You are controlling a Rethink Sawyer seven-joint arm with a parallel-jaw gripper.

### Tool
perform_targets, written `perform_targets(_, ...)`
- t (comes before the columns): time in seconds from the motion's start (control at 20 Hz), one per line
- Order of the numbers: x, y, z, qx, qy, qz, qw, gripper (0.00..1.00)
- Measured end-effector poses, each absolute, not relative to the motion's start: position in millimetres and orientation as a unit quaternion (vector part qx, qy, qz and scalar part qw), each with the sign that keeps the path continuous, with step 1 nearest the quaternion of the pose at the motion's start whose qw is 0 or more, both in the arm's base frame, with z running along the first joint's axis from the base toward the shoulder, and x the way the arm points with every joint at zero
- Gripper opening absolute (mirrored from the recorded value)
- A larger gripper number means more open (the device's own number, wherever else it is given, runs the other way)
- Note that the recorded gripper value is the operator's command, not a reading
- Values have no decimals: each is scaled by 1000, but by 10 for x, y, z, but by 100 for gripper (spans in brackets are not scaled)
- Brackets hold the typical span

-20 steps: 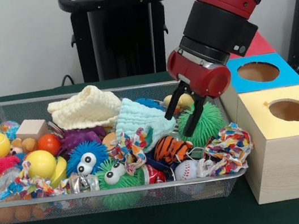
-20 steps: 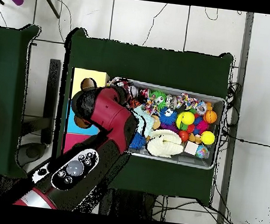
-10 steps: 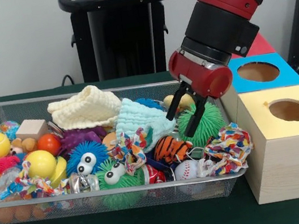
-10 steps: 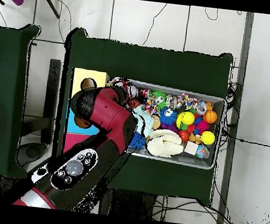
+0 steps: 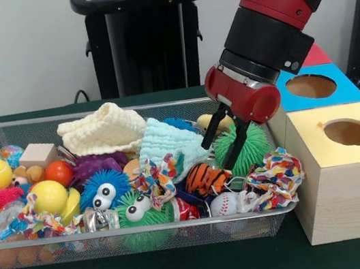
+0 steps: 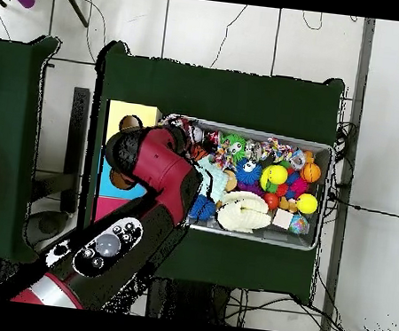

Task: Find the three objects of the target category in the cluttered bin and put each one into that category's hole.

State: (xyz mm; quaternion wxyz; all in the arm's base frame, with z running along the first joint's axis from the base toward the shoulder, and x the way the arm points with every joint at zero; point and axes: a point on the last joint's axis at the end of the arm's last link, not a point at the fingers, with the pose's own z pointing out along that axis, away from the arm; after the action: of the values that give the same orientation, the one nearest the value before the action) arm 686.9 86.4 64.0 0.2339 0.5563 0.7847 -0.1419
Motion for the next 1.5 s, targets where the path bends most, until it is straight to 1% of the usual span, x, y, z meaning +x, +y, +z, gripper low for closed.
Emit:
perform_targets(0.5, 6967, 828, 605, 594, 750, -139, 257, 100)
perform_targets(0.8, 7032, 837, 620, 606, 739, -149, 254, 100)
perform_targets(1.15, 7094, 1020, 663, 649, 717, -141, 210, 100)
perform_targets(1.35, 7139, 1077, 757, 673, 707, -121, 180, 100)
perform_targets(1.4, 7178, 1075, 816, 683, 702, -107, 169, 100)
perform_targets(1.5, 7228, 1060, 880, 692, 697, -93, 162, 100)
